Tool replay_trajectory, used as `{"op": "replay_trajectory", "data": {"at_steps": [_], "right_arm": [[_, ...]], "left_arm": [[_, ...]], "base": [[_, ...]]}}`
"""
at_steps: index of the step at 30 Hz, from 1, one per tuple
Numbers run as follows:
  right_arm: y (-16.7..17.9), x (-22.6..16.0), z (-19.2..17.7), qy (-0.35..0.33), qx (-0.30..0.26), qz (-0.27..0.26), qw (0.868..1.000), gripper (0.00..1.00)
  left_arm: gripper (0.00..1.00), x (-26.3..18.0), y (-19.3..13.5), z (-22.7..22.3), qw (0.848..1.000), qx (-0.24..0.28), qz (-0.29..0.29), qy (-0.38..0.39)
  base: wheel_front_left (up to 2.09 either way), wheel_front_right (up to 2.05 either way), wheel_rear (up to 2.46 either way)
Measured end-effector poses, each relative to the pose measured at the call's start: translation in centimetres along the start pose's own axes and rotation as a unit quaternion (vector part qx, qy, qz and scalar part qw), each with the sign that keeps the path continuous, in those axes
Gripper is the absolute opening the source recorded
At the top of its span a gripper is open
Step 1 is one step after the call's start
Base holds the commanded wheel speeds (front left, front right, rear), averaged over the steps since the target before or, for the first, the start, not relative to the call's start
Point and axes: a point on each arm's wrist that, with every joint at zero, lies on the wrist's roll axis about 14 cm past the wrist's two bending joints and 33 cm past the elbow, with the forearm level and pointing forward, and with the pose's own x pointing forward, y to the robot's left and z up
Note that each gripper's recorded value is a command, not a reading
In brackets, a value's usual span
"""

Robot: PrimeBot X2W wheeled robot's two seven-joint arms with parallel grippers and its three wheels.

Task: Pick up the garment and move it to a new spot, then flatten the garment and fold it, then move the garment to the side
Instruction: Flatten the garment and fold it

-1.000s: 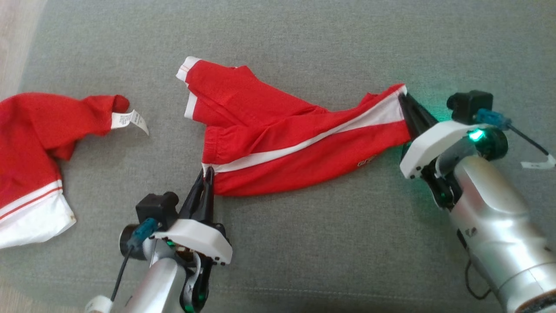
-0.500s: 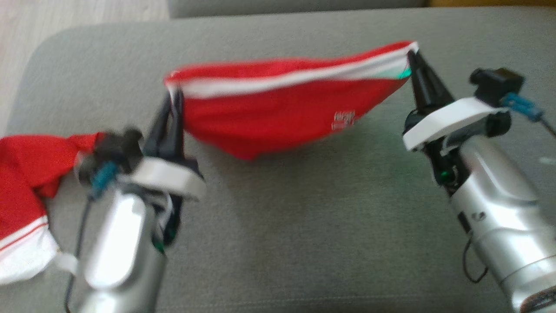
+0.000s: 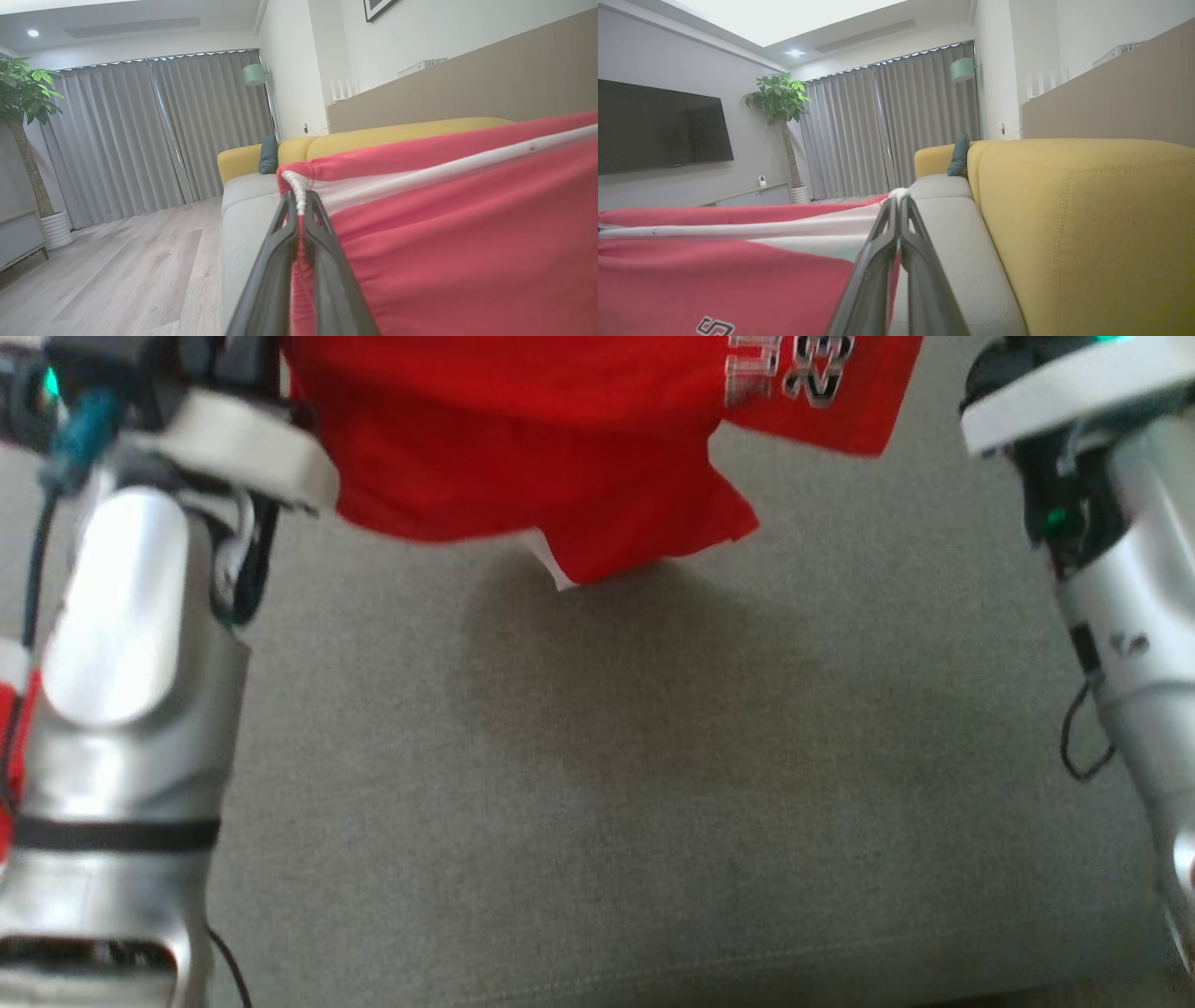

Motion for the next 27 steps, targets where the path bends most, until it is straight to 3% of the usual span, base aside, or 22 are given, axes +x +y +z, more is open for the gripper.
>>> {"op": "replay_trajectory", "data": {"at_steps": [4, 11, 15, 21, 27], "right_arm": [[-1.5, 3.2, -0.6, 0.007, -0.033, -0.017, 0.999, 0.00], [-3.3, 8.2, 4.2, -0.062, -0.072, -0.042, 0.995, 0.00], [-3.7, 9.2, 5.5, -0.095, -0.080, -0.051, 0.991, 0.00], [-3.9, 6.1, -2.7, -0.012, -0.052, -0.061, 0.997, 0.00], [-3.2, -2.8, -11.5, 0.089, 0.016, -0.086, 0.992, 0.00]], "left_arm": [[0.00, 3.5, 0.5, -1.8, 1.000, 0.013, -0.005, 0.014], [0.00, 8.7, 1.7, 0.4, 0.999, 0.019, 0.010, -0.039], [0.00, 10.1, 2.2, 1.2, 0.997, -0.019, 0.029, -0.062], [0.00, 7.2, 1.4, -4.8, 0.997, -0.069, 0.038, 0.004], [0.00, -3.4, -3.5, -14.7, 0.976, -0.142, 0.043, 0.158]], "base": [[0.00, 0.00, 0.00], [0.00, 0.00, 0.00], [0.00, 0.00, 0.00], [0.00, 0.00, 0.00], [0.00, 0.00, 0.00]]}}
